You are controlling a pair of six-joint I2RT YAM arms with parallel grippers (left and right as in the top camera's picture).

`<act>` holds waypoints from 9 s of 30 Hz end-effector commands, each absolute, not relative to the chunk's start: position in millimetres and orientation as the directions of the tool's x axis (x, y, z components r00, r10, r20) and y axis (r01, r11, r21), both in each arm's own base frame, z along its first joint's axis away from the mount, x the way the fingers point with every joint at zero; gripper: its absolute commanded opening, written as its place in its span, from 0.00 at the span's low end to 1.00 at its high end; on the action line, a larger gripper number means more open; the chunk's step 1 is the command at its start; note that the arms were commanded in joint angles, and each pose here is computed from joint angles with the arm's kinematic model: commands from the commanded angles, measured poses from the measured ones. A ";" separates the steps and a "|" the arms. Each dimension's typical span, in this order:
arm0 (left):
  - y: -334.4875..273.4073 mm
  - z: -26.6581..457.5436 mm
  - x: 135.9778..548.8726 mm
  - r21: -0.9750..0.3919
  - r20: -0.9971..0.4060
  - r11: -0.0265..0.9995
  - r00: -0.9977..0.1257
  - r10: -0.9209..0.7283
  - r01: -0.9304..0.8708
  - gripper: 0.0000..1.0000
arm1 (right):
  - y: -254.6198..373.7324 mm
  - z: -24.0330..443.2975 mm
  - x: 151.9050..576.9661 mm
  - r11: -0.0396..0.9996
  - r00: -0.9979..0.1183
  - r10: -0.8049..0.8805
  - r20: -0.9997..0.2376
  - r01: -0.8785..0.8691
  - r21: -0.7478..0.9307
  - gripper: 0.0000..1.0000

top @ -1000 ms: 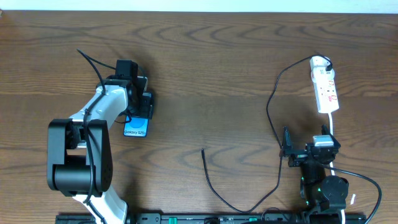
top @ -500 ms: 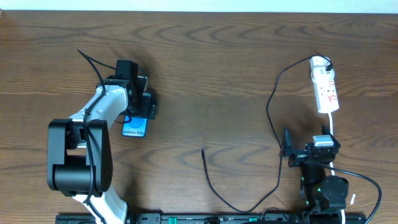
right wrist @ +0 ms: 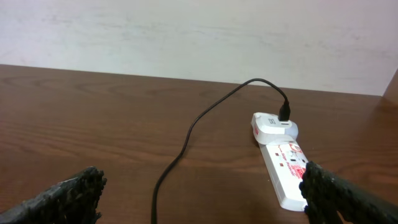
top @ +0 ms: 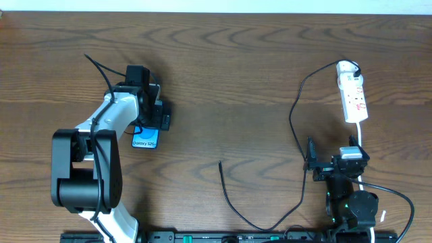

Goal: Plug charger to phone and switch on socket

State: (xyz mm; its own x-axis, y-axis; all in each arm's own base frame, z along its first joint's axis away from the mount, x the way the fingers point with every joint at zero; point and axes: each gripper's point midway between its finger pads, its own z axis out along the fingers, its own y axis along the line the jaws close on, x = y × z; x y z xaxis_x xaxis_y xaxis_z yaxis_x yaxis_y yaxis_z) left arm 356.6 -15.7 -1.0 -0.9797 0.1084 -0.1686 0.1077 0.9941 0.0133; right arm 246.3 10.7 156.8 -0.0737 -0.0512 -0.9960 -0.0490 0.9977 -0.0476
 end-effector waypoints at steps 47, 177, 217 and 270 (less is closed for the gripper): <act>-12.7 -7.3 347.6 0.023 -0.127 0.994 -0.986 0.106 0.104 0.86 | 11.5 156.1 246.0 0.997 -0.074 -0.064 -0.995 -0.051 -0.060 0.99; -71.1 99.0 393.0 -0.415 -0.382 0.906 -0.886 -0.262 -0.090 0.07 | 11.5 156.1 246.0 0.997 -0.074 -0.064 -0.995 -0.051 -0.060 0.99; -173.0 279.8 416.0 -0.855 0.513 -0.136 -0.779 -0.359 -0.501 0.07 | 11.5 156.1 246.0 0.997 -0.074 -0.064 -0.995 -0.051 -0.060 0.99; -172.4 282.5 401.8 -0.729 0.682 -0.161 -0.687 -0.252 -0.665 0.07 | 11.5 156.1 246.0 0.997 -0.074 -0.064 -0.995 -0.051 -0.060 0.99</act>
